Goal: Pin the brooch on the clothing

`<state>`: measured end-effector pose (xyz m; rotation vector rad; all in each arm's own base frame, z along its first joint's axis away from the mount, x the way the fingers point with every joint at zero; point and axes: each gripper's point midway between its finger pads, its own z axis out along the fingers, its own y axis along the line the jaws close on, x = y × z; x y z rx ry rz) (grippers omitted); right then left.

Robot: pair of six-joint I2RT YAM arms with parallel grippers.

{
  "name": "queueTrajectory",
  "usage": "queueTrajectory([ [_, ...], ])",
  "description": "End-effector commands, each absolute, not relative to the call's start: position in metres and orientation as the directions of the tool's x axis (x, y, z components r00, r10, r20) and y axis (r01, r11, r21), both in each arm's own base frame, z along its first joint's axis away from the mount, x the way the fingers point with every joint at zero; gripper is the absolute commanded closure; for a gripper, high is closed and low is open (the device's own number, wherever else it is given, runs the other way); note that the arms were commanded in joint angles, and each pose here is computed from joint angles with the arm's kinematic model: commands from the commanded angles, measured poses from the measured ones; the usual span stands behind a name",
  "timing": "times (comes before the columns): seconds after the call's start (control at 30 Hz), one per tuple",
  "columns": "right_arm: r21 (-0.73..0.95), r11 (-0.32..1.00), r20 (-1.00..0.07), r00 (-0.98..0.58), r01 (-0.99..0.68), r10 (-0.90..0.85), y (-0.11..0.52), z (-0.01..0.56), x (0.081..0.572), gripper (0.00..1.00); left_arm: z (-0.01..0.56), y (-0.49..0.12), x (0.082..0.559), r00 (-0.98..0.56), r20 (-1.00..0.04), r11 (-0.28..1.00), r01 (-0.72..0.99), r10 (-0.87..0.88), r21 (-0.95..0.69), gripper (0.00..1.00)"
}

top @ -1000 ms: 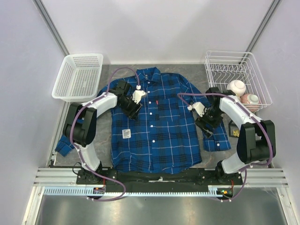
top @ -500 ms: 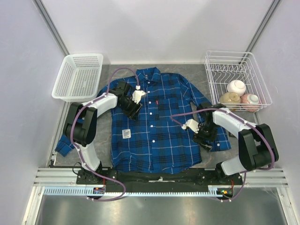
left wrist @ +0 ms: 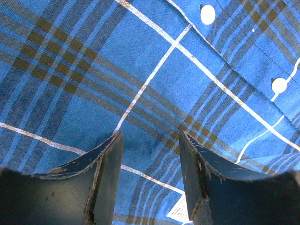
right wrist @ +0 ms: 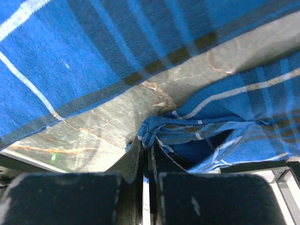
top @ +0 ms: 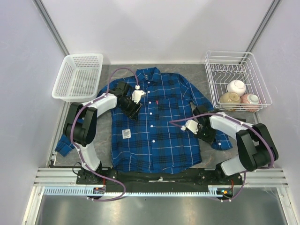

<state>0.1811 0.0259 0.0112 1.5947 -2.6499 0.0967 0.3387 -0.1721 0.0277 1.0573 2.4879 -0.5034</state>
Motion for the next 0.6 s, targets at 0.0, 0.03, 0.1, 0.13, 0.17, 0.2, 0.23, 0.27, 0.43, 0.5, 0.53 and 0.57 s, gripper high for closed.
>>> queueTrajectory([
  [0.0,-0.159,0.511,-0.142,-0.493,-0.845,-0.858,0.054,0.053,0.236,1.00,0.039,-0.177,0.344,-0.632,-0.525,0.654,0.736,0.570,-0.176,0.43],
  [0.03,-0.169,0.525,-0.220,-0.487,-0.834,-0.845,0.063,0.074,0.246,1.00,0.038,-0.177,0.344,-0.631,-0.522,0.651,0.738,0.574,-0.177,0.43],
  [0.1,-0.200,0.549,-0.354,-0.463,-0.811,-0.813,0.079,0.123,0.274,1.00,0.036,-0.178,0.345,-0.632,-0.518,0.649,0.739,0.577,-0.178,0.43],
  [0.13,-0.203,0.582,-0.399,-0.476,-0.787,-0.784,0.077,0.139,0.287,1.00,0.035,-0.177,0.344,-0.635,-0.514,0.650,0.738,0.577,-0.182,0.43],
  [0.17,-0.233,0.608,-0.472,-0.459,-0.759,-0.753,0.080,0.177,0.308,1.00,0.034,-0.177,0.344,-0.638,-0.508,0.650,0.737,0.579,-0.186,0.44],
  [0.2,-0.239,0.645,-0.511,-0.471,-0.726,-0.719,0.075,0.196,0.319,1.00,0.033,-0.178,0.345,-0.638,-0.505,0.649,0.738,0.581,-0.187,0.44],
  [0.23,-0.241,0.695,-0.538,-0.502,-0.678,-0.677,0.060,0.210,0.334,1.00,0.034,-0.178,0.345,-0.640,-0.505,0.650,0.736,0.580,-0.186,0.44],
  [0.27,-0.278,0.721,-0.590,-0.479,-0.634,-0.650,0.052,0.249,0.349,1.00,0.033,-0.177,0.346,-0.641,-0.501,0.653,0.735,0.581,-0.182,0.44],
  [0.43,-0.357,0.832,-0.636,-0.542,-0.425,-0.549,-0.037,0.309,0.380,1.00,0.035,-0.175,0.352,-0.640,-0.499,0.663,0.731,0.584,-0.161,0.45],
  [0.5,-0.370,0.849,-0.647,-0.552,-0.377,-0.526,-0.066,0.321,0.385,1.00,0.033,-0.173,0.355,-0.643,-0.491,0.670,0.727,0.588,-0.149,0.46],
  [0.53,-0.380,0.868,-0.646,-0.579,-0.320,-0.496,-0.096,0.324,0.383,1.00,0.032,-0.171,0.355,-0.647,-0.486,0.676,0.723,0.587,-0.145,0.46],
  [0.57,-0.394,0.886,-0.657,-0.599,-0.244,-0.458,-0.132,0.336,0.383,1.00,0.025,-0.168,0.356,-0.661,-0.464,0.689,0.711,0.589,-0.139,0.48],
])
